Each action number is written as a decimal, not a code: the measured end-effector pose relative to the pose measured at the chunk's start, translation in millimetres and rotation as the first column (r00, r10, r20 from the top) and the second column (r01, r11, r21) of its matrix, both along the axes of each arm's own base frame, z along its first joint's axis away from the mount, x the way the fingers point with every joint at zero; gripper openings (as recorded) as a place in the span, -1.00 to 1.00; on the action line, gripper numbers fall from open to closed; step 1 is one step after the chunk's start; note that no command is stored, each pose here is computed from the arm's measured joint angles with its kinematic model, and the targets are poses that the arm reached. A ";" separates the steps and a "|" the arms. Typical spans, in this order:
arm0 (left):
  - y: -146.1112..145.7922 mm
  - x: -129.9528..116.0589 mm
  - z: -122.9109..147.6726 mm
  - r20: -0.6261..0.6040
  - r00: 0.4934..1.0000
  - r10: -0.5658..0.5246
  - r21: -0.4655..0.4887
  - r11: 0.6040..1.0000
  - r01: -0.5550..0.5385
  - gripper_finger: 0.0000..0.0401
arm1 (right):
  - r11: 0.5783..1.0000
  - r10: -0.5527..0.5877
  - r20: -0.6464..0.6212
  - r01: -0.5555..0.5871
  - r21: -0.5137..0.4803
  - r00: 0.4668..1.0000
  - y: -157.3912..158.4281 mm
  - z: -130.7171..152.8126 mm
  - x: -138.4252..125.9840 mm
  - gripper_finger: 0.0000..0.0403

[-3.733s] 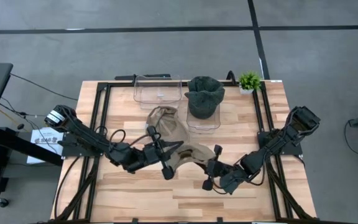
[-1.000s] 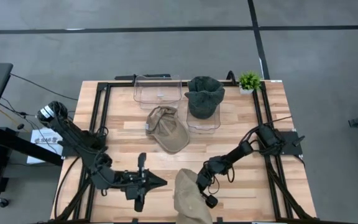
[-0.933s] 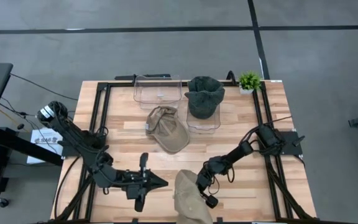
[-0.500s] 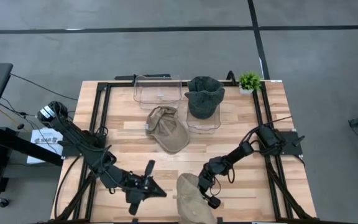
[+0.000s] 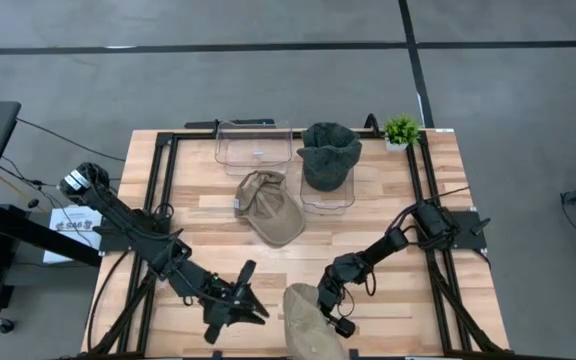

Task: Pick & Place hat
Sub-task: Put the bottom brown cap into the left transparent bin

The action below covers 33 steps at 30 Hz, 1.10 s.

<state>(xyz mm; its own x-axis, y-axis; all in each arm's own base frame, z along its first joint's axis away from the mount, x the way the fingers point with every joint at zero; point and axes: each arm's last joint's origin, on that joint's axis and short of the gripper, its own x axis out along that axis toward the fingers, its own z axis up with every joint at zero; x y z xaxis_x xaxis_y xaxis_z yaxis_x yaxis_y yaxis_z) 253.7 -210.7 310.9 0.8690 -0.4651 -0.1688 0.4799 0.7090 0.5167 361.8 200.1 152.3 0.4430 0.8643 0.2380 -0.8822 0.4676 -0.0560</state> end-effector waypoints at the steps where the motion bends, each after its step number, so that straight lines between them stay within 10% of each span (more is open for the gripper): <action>1: 2.5 2.0 0.0 0.000 1.000 0.010 0.000 1.000 -0.010 -0.58 | 1.000 0.003 -0.010 -0.003 -0.006 1.000 1.6 0.5 1.5 -0.96; 33: 18.6 38.9 -13.5 0.049 0.997 -0.067 -0.036 0.997 0.069 -0.37 | 0.999 -0.004 -0.020 0.003 -0.046 1.000 4.3 7.3 15.6 -0.96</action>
